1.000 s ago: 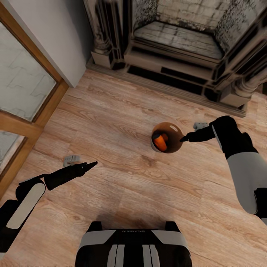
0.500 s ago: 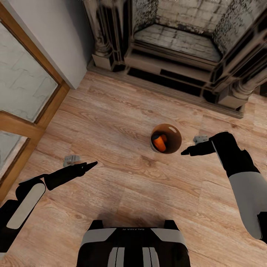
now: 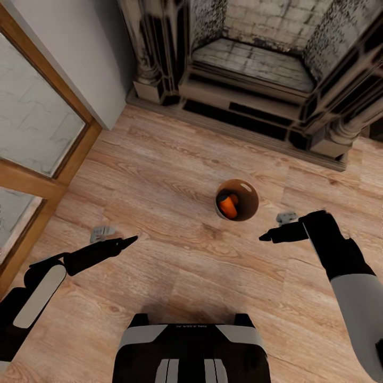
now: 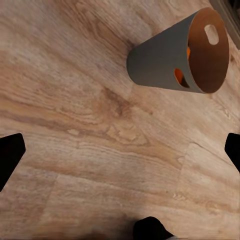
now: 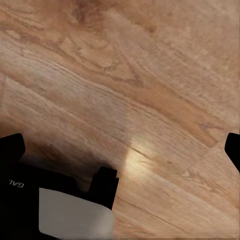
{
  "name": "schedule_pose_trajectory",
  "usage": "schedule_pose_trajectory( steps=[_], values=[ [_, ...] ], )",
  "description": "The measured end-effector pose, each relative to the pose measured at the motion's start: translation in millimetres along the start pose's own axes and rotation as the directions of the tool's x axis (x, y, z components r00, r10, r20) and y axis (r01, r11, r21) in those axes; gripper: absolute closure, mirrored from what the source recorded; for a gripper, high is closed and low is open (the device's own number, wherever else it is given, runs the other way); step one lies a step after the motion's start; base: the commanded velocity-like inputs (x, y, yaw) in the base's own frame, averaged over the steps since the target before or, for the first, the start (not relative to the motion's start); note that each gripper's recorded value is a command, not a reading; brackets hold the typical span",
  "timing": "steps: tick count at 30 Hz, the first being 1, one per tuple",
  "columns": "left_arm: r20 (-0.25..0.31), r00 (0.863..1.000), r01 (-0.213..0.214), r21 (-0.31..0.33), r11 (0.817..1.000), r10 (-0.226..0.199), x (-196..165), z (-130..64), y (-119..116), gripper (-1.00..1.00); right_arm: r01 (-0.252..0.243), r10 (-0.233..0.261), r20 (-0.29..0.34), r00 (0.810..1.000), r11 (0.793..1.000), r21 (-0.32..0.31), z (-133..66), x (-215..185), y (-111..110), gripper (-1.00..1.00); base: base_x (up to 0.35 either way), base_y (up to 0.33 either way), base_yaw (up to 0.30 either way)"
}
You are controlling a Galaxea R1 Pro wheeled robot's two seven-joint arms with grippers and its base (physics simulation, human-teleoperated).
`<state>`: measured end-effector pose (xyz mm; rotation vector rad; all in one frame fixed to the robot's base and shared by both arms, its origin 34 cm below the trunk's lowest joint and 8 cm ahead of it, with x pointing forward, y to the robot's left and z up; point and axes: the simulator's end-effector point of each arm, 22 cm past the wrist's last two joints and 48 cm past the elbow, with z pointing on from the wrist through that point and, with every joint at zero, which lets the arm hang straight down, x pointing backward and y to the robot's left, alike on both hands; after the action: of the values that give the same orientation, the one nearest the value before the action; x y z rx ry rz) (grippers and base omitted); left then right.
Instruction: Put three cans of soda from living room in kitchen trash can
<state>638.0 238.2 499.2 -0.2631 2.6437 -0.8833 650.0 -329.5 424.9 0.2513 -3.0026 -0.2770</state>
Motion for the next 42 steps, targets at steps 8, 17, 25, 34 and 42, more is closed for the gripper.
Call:
schedule_pose_trajectory(
  steps=[8, 17, 25, 34, 42],
  values=[
    [-0.076, 0.997, -0.038, -0.110, 0.993, 0.030, 30, -1.4, 29, -1.00, 0.012, -0.012, -0.047, 0.999, 1.000, -0.010, -0.5, 50, 14, -1.00, 0.000, 0.000, 0.000],
    [-0.092, 0.995, -0.050, -0.228, 0.972, 0.030, 58, -2.0, 58, -1.00, 0.022, -0.024, -0.066, 0.998, 0.999, -0.030, 2.4, 111, 22, -1.00, 0.000, 0.000, 0.000],
    [-0.145, 0.987, 0.009, -0.376, 0.927, -0.069, 130, -22.9, 123, -1.00, 0.033, -0.037, -0.111, 0.993, 0.998, -0.044, 5.5, 186, 27, -1.00, 0.000, 0.000, 0.000],
    [-0.184, 0.969, 0.040, -0.542, 0.839, -0.165, 221, -81.4, 189, -1.00, 0.027, -0.029, -0.066, 0.997, 0.999, -0.030, -6.1, 236, 14, -1.00, 0.000, 0.000, 0.000],
    [-0.248, 0.938, 0.015, -0.670, 0.742, -0.243, 330, -177.1, 217, -1.00, 0.003, -0.007, -0.092, 0.996, 0.999, -0.041, -5.0, 324, 9, -1.00, 0.000, 0.000, 0.000]
  ],
)
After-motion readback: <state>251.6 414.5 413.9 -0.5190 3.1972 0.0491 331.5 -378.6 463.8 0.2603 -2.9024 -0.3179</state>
